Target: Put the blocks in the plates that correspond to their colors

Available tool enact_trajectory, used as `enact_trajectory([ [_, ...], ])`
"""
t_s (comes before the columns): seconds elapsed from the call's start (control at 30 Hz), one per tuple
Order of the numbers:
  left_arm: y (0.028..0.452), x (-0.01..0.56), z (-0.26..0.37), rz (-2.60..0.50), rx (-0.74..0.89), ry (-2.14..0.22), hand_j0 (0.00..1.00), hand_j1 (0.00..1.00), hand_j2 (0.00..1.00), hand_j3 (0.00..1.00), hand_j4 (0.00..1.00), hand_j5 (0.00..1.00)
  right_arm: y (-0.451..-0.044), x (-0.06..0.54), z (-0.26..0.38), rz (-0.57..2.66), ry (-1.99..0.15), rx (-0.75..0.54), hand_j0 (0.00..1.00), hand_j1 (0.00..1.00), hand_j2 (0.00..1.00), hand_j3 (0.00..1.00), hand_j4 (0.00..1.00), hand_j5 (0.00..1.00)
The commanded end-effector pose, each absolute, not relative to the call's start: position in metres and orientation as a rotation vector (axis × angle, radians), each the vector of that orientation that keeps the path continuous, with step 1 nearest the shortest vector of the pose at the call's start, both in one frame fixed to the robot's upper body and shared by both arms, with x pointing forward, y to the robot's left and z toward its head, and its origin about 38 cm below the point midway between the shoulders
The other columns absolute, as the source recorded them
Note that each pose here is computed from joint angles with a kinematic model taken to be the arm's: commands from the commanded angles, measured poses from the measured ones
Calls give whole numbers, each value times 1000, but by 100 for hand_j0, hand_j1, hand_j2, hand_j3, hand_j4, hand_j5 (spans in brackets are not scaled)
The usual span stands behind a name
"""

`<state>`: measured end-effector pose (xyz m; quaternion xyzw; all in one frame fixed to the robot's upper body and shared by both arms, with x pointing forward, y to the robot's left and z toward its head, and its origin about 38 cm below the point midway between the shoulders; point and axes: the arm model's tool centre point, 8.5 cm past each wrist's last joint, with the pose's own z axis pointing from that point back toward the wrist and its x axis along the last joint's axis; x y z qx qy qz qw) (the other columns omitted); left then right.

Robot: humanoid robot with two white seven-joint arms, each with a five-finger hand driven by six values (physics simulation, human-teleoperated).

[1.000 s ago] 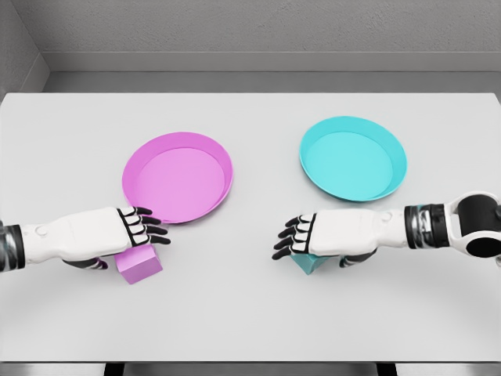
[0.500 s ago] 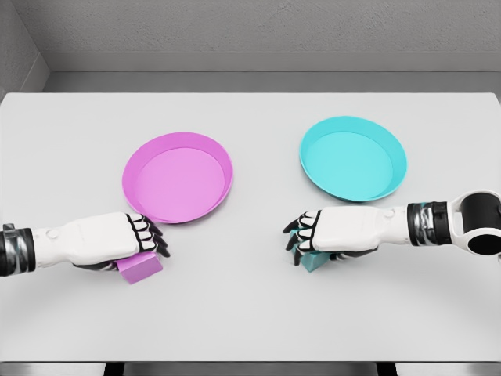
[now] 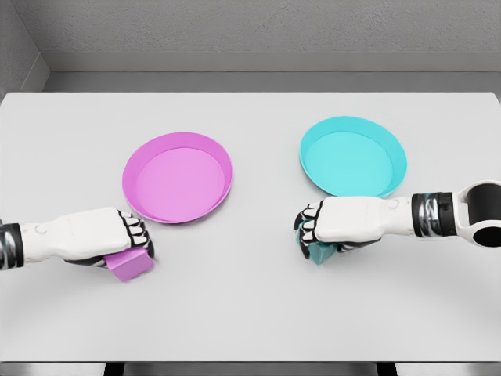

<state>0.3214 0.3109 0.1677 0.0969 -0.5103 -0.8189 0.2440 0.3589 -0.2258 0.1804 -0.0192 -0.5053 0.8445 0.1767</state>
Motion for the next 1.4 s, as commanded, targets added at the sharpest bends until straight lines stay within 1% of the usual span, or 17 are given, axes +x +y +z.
enact_trajectory([
  [0.0, 320, 321, 174, -2226, 268, -1377, 40, 40, 40, 40, 40, 40, -225, 359, 182, 2382, -1440, -51, 49, 49, 49, 49, 49, 49],
  [0.03, 325, 324, 181, -2233, 293, -1369, 40, 40, 40, 40, 40, 40, -225, 363, 190, 2382, -1453, -77, 46, 46, 46, 46, 46, 46],
  [0.1, 327, 326, 185, -2232, 310, -1369, 40, 40, 40, 40, 40, 40, -227, 368, 200, 2373, -1479, -115, 46, 46, 46, 46, 46, 46],
  [0.23, 328, 347, 222, -2218, 422, -1439, 40, 40, 40, 40, 40, 40, -225, 369, 204, 2375, -1493, -117, 46, 46, 46, 46, 46, 46],
  [0.33, 323, 358, 243, -2209, 476, -1497, 40, 40, 40, 40, 40, 40, -227, 374, 216, 2363, -1522, -161, 46, 46, 46, 46, 46, 46],
  [0.43, 298, 370, 250, -2181, 481, -1612, 40, 40, 40, 40, 40, 40, -230, 379, 227, 2346, -1538, -206, 46, 46, 46, 46, 46, 46],
  [0.53, 287, 374, 255, -2174, 482, -1658, 40, 40, 40, 40, 40, 40, -232, 384, 231, 2335, -1541, -226, 46, 46, 46, 46, 46, 46],
  [0.63, 255, 382, 259, -2154, 474, -1771, 40, 40, 40, 40, 40, 40, -241, 393, 230, 2312, -1517, -248, 47, 47, 47, 47, 47, 47],
  [0.7, 242, 387, 261, -2138, 466, -1818, 41, 41, 41, 41, 41, 41, -245, 400, 229, 2291, -1504, -262, 47, 47, 47, 47, 47, 47],
  [0.8, 228, 397, 258, -2163, 454, -1820, 41, 41, 41, 41, 41, 41, -251, 411, 227, 2265, -1487, -279, 47, 47, 47, 47, 47, 47],
  [0.93, 220, 415, 245, -2174, 441, -1770, 41, 41, 41, 41, 41, 41, -257, 423, 227, 2233, -1471, -302, 47, 47, 47, 47, 47, 47],
  [1.17, 233, 435, 233, -2159, 476, -1685, 44, 44, 44, 44, 44, 44, -273, 444, 226, 2168, -1433, -344, 47, 47, 47, 47, 47, 47],
  [1.23, 231, 435, 232, -2162, 477, -1686, 46, 46, 46, 46, 46, 46, -275, 452, 223, 2145, -1426, -347, 47, 47, 47, 47, 47, 47],
  [1.27, 233, 438, 229, -2153, 474, -1676, 49, 49, 49, 49, 49, 49, -274, 456, 221, 2132, -1424, -346, 48, 48, 48, 48, 48, 48],
  [1.33, 237, 449, 228, -2123, 486, -1658, 59, 59, 59, 59, 59, 59, -275, 461, 217, 2112, -1416, -340, 48, 48, 48, 48, 48, 48],
  [1.37, 237, 450, 228, -2126, 489, -1656, 67, 67, 67, 67, 67, 67, -277, 464, 216, 2103, -1410, -345, 48, 48, 48, 48, 48, 48],
])
